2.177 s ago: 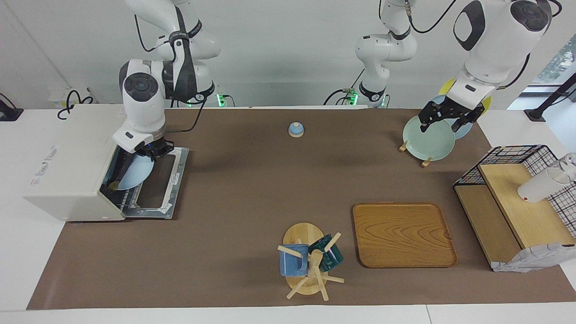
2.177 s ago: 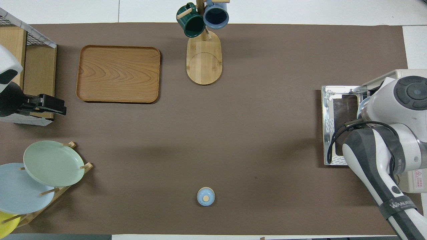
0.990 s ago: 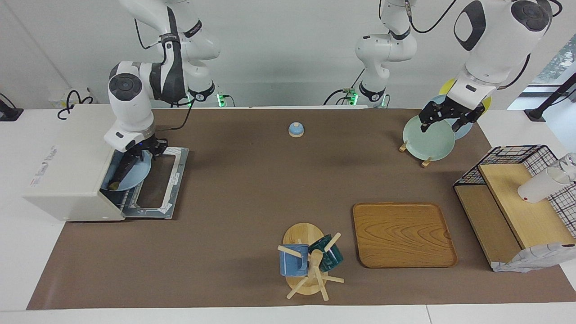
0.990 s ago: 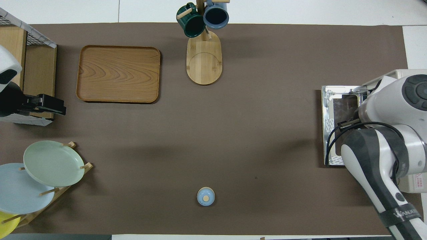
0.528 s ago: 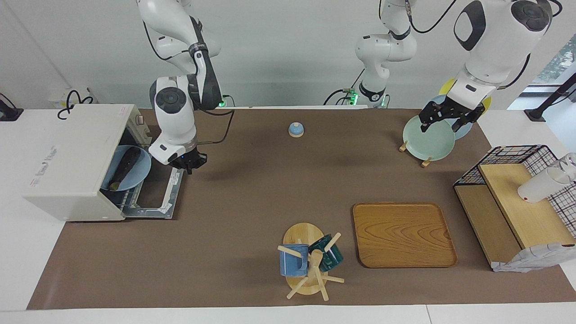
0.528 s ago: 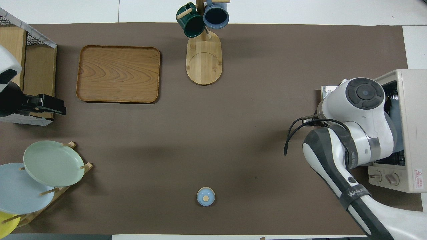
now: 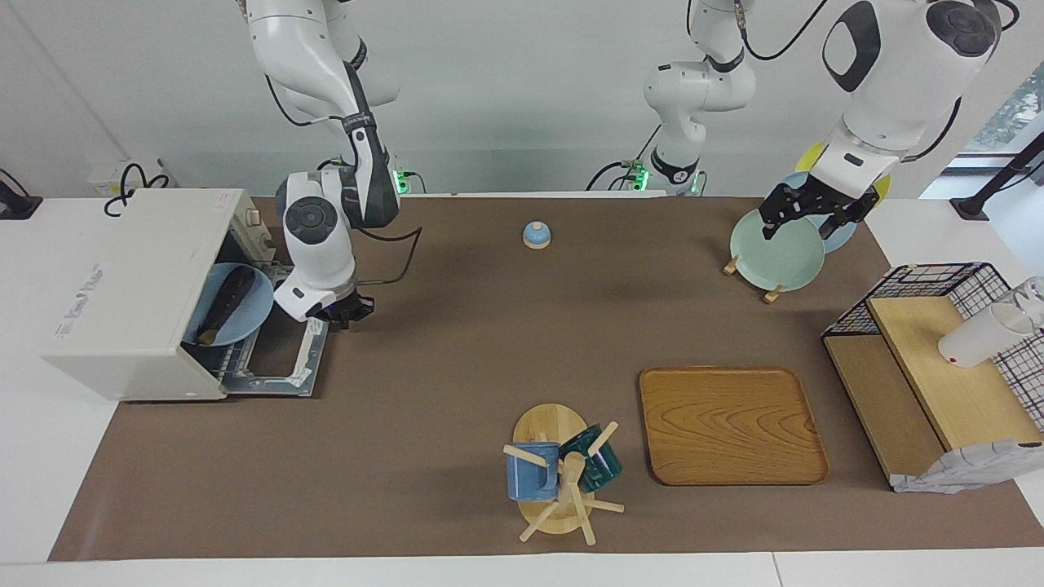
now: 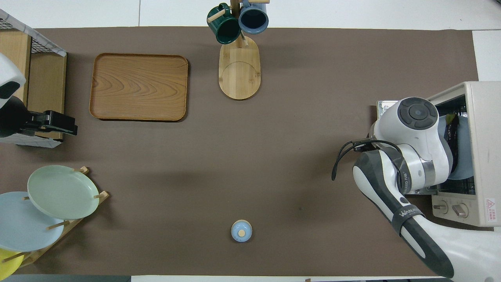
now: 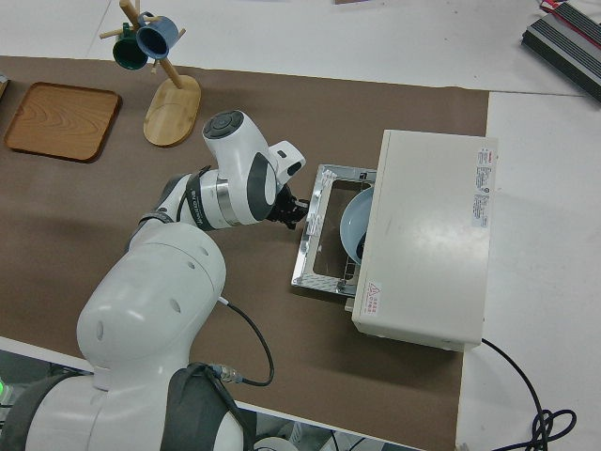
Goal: Put eggplant into oven
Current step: 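Push the oven door shut with the right gripper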
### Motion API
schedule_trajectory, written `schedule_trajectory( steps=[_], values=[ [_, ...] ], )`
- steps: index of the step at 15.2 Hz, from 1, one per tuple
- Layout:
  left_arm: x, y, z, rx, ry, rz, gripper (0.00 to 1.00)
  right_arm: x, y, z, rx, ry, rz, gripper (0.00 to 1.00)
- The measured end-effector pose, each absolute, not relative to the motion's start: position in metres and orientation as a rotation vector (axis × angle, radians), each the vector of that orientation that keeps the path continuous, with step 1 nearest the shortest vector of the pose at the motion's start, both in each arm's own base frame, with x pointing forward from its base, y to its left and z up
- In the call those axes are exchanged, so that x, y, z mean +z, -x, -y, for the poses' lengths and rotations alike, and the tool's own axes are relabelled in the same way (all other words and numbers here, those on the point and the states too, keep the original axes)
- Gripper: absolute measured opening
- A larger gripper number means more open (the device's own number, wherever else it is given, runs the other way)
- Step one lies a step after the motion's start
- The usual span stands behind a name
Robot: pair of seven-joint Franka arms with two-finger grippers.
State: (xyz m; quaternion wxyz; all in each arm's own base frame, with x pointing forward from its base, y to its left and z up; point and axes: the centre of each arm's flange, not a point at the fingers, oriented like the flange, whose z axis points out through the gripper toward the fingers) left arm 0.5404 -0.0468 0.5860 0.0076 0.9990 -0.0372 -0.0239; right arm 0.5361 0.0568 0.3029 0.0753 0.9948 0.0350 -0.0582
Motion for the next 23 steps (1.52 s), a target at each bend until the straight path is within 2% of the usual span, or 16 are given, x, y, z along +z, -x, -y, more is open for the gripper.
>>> schedule_trajectory(
  steps=[5, 11, 13, 17, 20, 23],
  values=[
    [0.586, -0.540, 0.047, -0.075, -3.123, 0.116, 1.00, 0.298, -0.534, -0.046, -0.166, -2.914, -0.176, 0.01],
    [0.586, -0.540, 0.047, -0.075, -3.123, 0.116, 1.00, 0.303, -0.534, -0.063, -0.175, -2.791, -0.405, 0.01],
    [0.586, -0.540, 0.047, -0.075, -3.123, 0.116, 1.00, 0.323, -0.544, -0.063, -0.202, -2.771, -0.466, 0.01],
    [0.586, -0.540, 0.047, -0.075, -3.123, 0.116, 1.00, 0.390, -0.559, -0.038, -0.257, -2.740, -0.524, 0.01],
    [0.586, -0.540, 0.047, -0.075, -3.123, 0.116, 1.00, 0.437, -0.559, 0.009, -0.274, -2.736, -0.526, 0.01],
    [0.586, -0.540, 0.047, -0.075, -3.123, 0.116, 1.00, 0.460, -0.556, 0.057, -0.257, -2.763, -0.501, 0.01]
  ],
)
